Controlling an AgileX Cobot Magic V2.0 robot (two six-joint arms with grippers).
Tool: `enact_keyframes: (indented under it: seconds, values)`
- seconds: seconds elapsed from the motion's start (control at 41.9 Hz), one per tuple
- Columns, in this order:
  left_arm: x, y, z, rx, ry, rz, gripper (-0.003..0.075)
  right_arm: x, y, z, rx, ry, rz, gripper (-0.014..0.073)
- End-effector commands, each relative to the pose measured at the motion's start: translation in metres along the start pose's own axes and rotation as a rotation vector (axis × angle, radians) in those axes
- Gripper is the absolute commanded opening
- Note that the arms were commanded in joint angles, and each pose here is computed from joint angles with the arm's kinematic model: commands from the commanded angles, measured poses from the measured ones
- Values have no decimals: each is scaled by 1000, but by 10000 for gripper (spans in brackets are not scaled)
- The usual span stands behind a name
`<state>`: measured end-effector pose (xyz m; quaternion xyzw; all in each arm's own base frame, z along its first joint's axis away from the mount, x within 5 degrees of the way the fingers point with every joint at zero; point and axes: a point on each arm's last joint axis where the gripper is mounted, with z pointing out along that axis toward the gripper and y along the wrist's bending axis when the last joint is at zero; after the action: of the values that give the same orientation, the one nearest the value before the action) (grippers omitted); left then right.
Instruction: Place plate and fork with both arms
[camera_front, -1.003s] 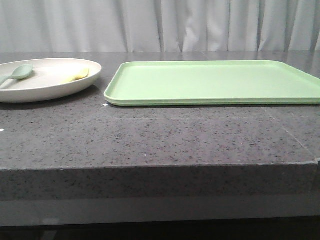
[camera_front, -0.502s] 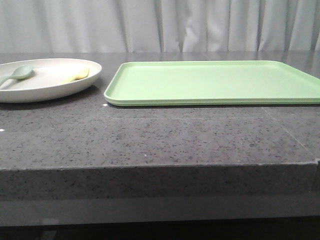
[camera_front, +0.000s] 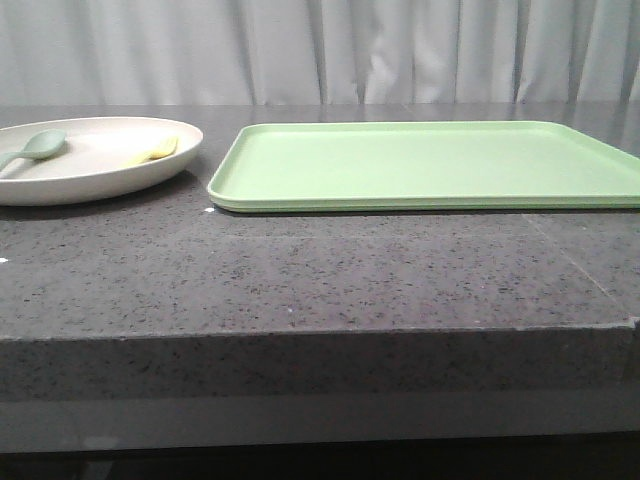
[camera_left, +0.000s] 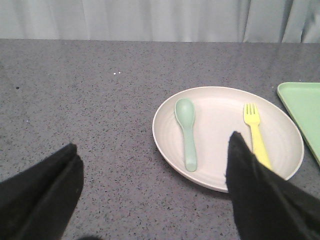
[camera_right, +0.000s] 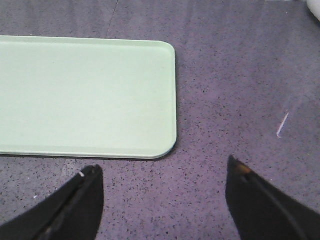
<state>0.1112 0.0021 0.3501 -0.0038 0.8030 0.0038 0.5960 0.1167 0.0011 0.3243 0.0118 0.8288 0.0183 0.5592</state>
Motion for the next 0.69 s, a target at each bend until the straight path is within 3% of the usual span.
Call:
enact_keyframes:
  seconds: [0.0, 0.549, 0.669]
  values:
    - [-18, 0, -3, 1, -113, -5, 582, -17, 0, -3, 7, -106, -6, 573]
    - [-19, 0, -4, -3, -103, 7, 444, -17, 0, -3, 7, -106, -6, 573]
    - [-28, 3, -2, -30, -9, 66, 426, -17, 0, -3, 7, -106, -6, 573]
